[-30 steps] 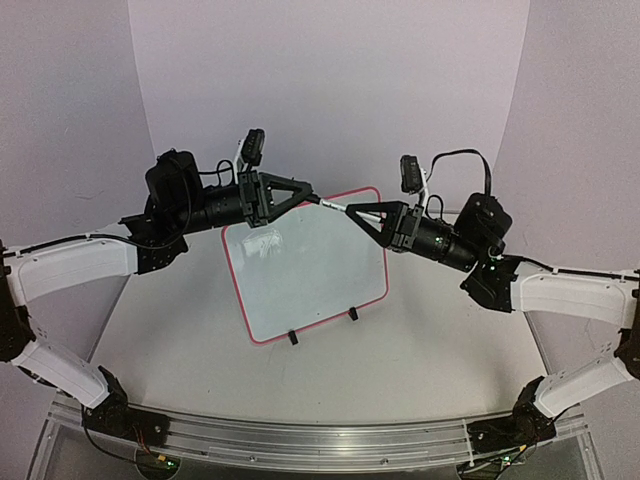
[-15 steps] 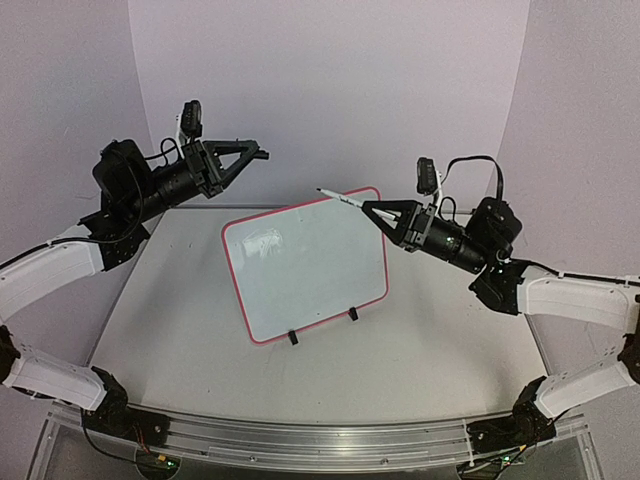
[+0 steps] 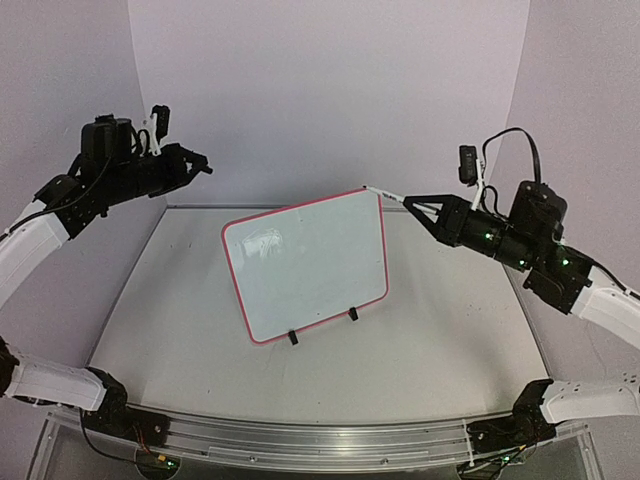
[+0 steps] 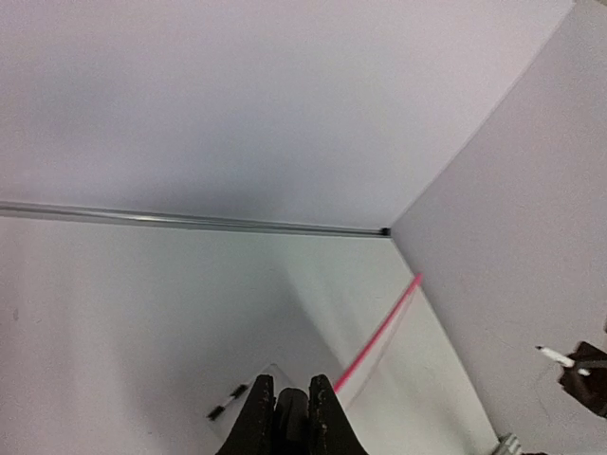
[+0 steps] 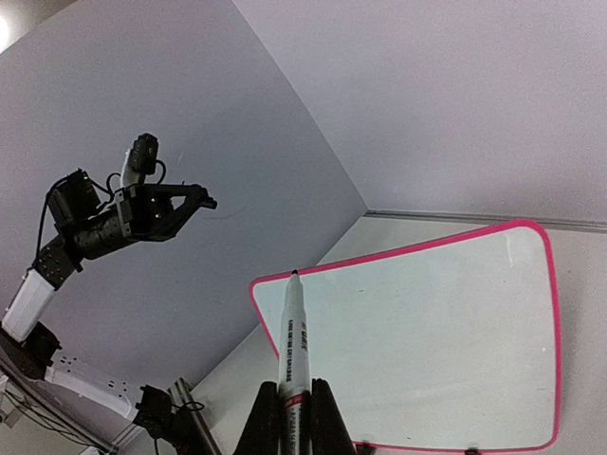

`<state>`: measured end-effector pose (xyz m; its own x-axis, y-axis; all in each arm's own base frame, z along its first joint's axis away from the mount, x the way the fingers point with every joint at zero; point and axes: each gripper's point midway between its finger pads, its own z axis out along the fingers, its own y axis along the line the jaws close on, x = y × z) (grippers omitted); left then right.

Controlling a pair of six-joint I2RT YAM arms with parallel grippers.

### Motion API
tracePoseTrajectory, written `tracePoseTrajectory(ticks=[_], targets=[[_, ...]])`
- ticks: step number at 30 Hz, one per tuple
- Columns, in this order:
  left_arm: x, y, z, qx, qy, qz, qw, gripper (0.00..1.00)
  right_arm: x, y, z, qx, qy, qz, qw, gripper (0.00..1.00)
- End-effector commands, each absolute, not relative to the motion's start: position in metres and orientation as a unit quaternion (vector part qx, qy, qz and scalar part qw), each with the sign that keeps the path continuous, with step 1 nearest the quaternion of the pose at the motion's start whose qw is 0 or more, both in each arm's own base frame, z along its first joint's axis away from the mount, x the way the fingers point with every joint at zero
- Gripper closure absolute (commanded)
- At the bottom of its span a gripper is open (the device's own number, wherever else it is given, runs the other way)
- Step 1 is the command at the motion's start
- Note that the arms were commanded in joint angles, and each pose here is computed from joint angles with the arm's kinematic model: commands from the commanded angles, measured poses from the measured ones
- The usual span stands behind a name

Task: Write a sentence on the whiteboard
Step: Place the pen cap at the center of the board.

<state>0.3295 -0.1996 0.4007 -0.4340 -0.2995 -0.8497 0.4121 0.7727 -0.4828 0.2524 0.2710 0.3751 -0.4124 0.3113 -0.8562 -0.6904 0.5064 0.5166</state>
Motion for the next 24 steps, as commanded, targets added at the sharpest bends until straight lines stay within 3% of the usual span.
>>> tracePoseTrajectory(ticks=[1,11,24], targets=[[0.338,-0.135,0.317,-0.032,0.860,-0.154,0.486,1.00,0.257,0.243,0.361,-0.131,0.725,0.393,0.551,1.00],[0.320,-0.136,0.173,-0.105,0.913,-0.159,0.360,1.00,0.257,0.249,0.339,-0.146,0.745,0.383,0.526,1.00],[0.302,-0.140,0.079,-0.107,0.949,-0.140,0.262,0.96,0.261,0.254,0.320,-0.148,0.760,0.377,0.508,1.00]])
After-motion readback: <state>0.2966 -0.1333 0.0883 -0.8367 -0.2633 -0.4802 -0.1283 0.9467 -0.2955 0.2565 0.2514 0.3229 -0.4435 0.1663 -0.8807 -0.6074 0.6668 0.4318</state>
